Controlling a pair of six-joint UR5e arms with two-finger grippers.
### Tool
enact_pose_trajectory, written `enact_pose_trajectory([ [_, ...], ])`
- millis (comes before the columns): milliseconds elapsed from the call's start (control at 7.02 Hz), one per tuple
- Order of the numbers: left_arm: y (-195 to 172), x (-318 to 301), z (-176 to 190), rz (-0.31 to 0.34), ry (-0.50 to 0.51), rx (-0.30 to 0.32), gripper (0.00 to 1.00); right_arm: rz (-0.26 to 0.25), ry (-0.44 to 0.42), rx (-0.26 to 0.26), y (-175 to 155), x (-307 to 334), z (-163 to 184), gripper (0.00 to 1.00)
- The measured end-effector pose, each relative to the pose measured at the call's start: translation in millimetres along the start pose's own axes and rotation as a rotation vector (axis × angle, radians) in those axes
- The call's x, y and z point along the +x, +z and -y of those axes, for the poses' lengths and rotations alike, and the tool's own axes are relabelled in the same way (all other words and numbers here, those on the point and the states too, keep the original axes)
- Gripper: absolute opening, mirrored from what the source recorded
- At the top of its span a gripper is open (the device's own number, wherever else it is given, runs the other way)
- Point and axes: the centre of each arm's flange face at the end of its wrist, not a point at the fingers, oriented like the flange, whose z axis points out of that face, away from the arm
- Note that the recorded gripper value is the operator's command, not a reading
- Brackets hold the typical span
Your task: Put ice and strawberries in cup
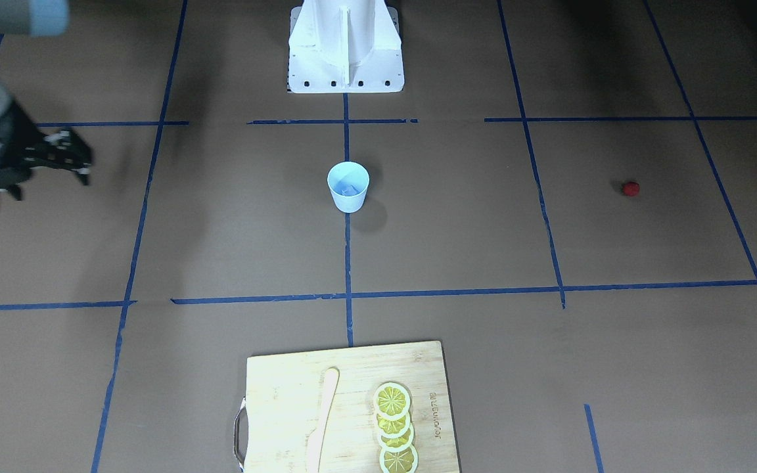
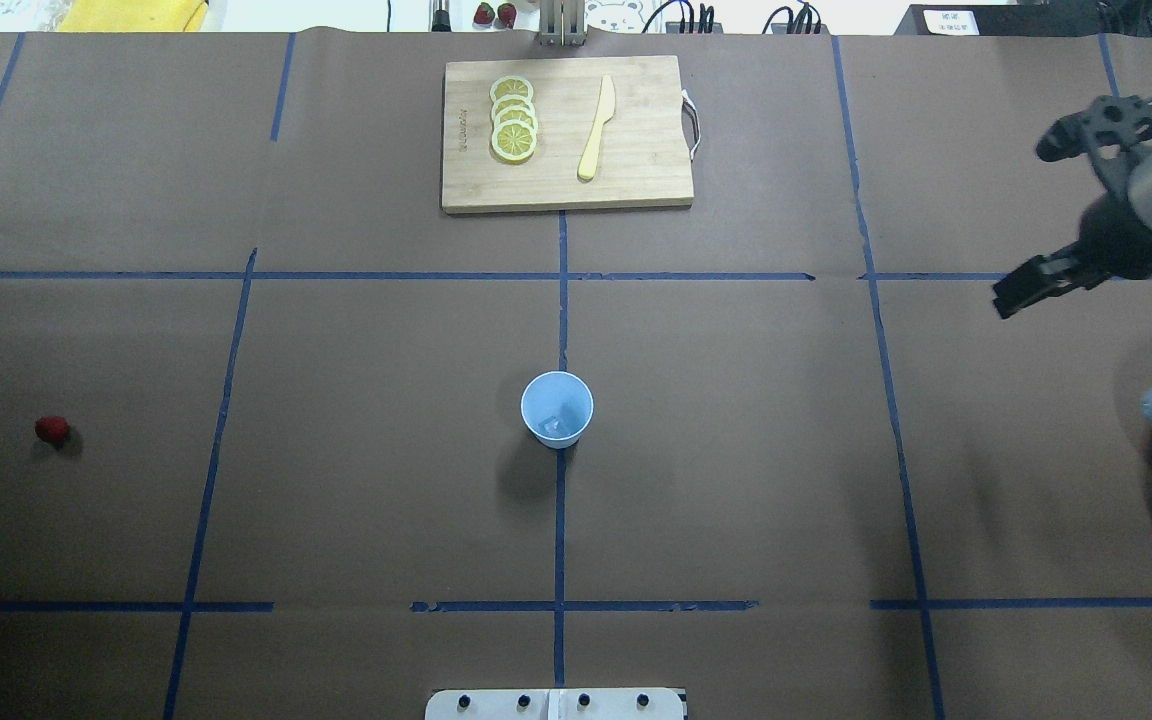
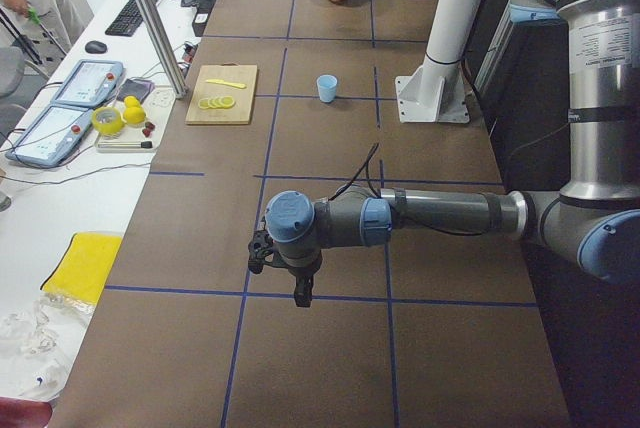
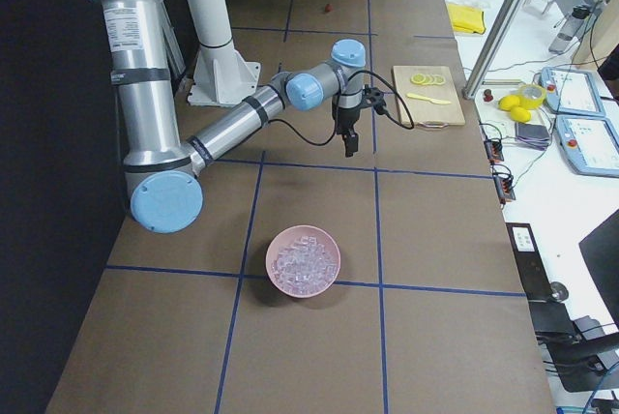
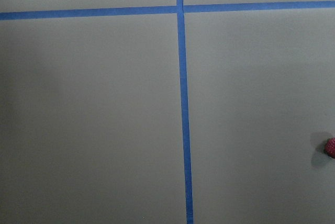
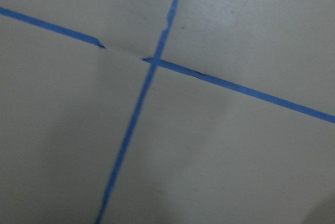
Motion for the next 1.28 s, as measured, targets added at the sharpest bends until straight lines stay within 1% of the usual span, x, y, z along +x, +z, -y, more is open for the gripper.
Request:
enact_pose_trajectory([
  [285,0,0,0,0.000,-0.001,0.000,1.00,-0.004,-0.144,-0.031,-6,86,-47,1.00],
  [427,0,0,0,0.000,-0.001,-0.001,1.00,0.000,-0.214,-0.040,-9,117,-68,1.00],
  [570,0,-1,0,0.000,-0.001,-0.001,1.00,0.007,-0.263,-0.051,-8,139,-90,0.99],
  [712,1,-1,-1,0.000,-0.002,-0.001,1.00,0.015,-0.280,-0.067,-5,156,-111,0.99],
  [854,1,-1,-1,0.000,-0.002,-0.001,1.00,0.022,-0.277,-0.082,1,166,-124,0.99],
  [997,0,0,-1,-0.003,-0.001,-0.001,1.00,0.022,-0.269,-0.081,11,176,-129,0.99],
  [1281,1,3,0,-0.030,-0.001,0.002,1.00,0.007,-0.273,-0.019,44,203,-133,0.99],
])
